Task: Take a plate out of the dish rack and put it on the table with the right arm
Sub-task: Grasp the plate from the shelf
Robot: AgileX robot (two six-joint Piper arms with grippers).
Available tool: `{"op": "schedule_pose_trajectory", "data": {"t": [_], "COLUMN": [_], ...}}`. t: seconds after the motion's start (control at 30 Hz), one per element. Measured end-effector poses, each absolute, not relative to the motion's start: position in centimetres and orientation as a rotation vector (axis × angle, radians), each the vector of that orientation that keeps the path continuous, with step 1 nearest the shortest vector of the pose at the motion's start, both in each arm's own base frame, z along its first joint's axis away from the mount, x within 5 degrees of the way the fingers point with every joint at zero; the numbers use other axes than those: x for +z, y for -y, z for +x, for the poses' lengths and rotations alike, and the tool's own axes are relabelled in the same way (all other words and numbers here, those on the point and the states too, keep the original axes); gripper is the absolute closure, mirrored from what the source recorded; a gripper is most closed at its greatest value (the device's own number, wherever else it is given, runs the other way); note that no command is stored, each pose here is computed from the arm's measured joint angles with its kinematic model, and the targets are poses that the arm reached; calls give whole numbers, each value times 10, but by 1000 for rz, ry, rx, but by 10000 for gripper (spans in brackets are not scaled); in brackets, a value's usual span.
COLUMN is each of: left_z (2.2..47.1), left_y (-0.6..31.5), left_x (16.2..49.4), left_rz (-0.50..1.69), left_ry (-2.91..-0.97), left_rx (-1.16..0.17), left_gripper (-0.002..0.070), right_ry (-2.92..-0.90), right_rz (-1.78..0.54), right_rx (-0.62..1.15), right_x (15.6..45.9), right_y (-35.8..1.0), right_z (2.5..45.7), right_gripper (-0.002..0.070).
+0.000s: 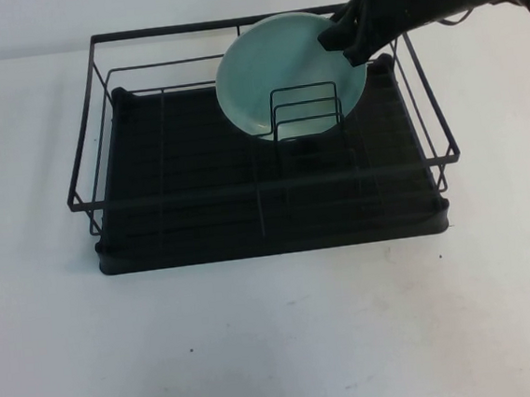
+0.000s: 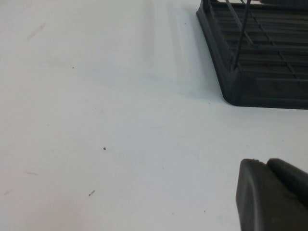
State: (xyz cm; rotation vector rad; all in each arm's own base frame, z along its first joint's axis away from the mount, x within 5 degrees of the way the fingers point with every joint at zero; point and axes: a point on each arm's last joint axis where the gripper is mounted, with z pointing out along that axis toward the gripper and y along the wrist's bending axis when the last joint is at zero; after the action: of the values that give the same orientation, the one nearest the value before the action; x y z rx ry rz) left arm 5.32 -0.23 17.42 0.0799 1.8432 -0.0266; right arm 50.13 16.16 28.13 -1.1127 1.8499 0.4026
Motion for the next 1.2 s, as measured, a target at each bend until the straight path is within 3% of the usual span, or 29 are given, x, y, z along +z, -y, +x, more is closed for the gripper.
{"op": "schedule_pose_trajectory", "data": {"t": [0.37, 0.93, 1.2], "left_z": [53, 53, 53], "left_y": [2, 2, 2], "left_x": [174, 174, 174], "left_rz": [80, 80, 80], "left_ry": [-1843, -1843, -1843], "left_rx": [-27, -27, -27], "left_gripper": [679, 679, 679], "right_ry": [-1828, -1797, -1760], "right_rz": [-1101, -1107, -1083], "right_rx": [370, 355, 306], "right_x": [283, 313, 362], "right_y": [-161, -158, -147], "right_z": [504, 491, 470], "right_gripper": [605, 635, 641]}}
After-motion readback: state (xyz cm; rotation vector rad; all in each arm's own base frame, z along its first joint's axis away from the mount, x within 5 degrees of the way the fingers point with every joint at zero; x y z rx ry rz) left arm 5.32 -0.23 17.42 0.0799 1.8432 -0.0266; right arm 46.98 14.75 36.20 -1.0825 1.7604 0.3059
